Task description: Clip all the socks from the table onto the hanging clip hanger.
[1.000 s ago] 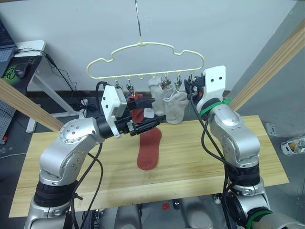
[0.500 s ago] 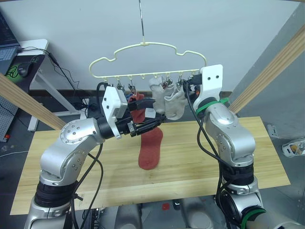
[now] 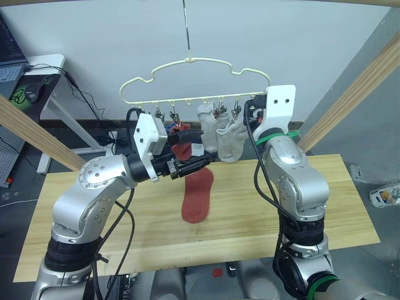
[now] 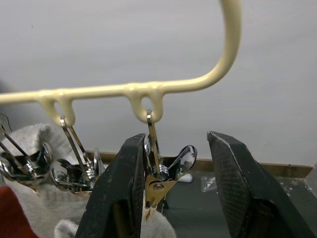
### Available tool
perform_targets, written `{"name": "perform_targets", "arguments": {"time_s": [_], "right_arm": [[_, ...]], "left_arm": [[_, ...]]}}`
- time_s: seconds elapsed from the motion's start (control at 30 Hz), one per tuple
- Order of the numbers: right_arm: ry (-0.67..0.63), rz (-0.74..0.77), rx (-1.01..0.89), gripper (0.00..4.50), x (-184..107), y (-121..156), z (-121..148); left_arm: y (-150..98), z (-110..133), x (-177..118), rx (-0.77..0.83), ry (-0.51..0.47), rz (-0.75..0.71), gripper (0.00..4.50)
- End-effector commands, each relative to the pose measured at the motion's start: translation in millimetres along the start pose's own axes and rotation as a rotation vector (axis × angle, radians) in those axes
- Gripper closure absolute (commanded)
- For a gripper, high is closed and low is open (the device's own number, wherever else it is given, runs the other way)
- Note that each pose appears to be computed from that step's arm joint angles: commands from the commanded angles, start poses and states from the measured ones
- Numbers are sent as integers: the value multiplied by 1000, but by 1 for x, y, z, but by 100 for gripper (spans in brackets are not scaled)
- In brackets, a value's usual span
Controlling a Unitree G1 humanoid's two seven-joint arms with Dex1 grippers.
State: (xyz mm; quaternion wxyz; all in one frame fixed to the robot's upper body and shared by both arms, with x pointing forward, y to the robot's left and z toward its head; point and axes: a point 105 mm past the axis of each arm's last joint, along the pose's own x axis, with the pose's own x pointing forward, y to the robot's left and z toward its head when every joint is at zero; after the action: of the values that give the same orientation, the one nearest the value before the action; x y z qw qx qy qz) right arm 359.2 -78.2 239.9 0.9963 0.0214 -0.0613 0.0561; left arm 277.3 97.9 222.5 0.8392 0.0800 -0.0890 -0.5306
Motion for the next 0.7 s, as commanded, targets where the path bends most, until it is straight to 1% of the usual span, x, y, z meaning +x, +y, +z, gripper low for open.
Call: {"name": "perform_targets", "arguments": {"time_s": [0.03, 0.2, 0.37, 0.6, 0.7], "right_arm": [[-73, -20, 20, 247, -6, -1, 21], [-56, -15, 25, 247, -9, 0, 16], [-58, -1, 44, 247, -6, 1, 16], [-31, 36, 161, 247, -1, 4, 16], [-25, 49, 177, 247, 0, 7, 17]], "left_arm": [[-4, 5, 0, 29, -12, -16, 114], [-5, 4, 1, 26, -12, -21, 114], [-5, 4, 1, 29, -12, -20, 114], [-5, 3, 0, 29, -7, -14, 114], [-5, 3, -1, 29, -6, -12, 114]]}}
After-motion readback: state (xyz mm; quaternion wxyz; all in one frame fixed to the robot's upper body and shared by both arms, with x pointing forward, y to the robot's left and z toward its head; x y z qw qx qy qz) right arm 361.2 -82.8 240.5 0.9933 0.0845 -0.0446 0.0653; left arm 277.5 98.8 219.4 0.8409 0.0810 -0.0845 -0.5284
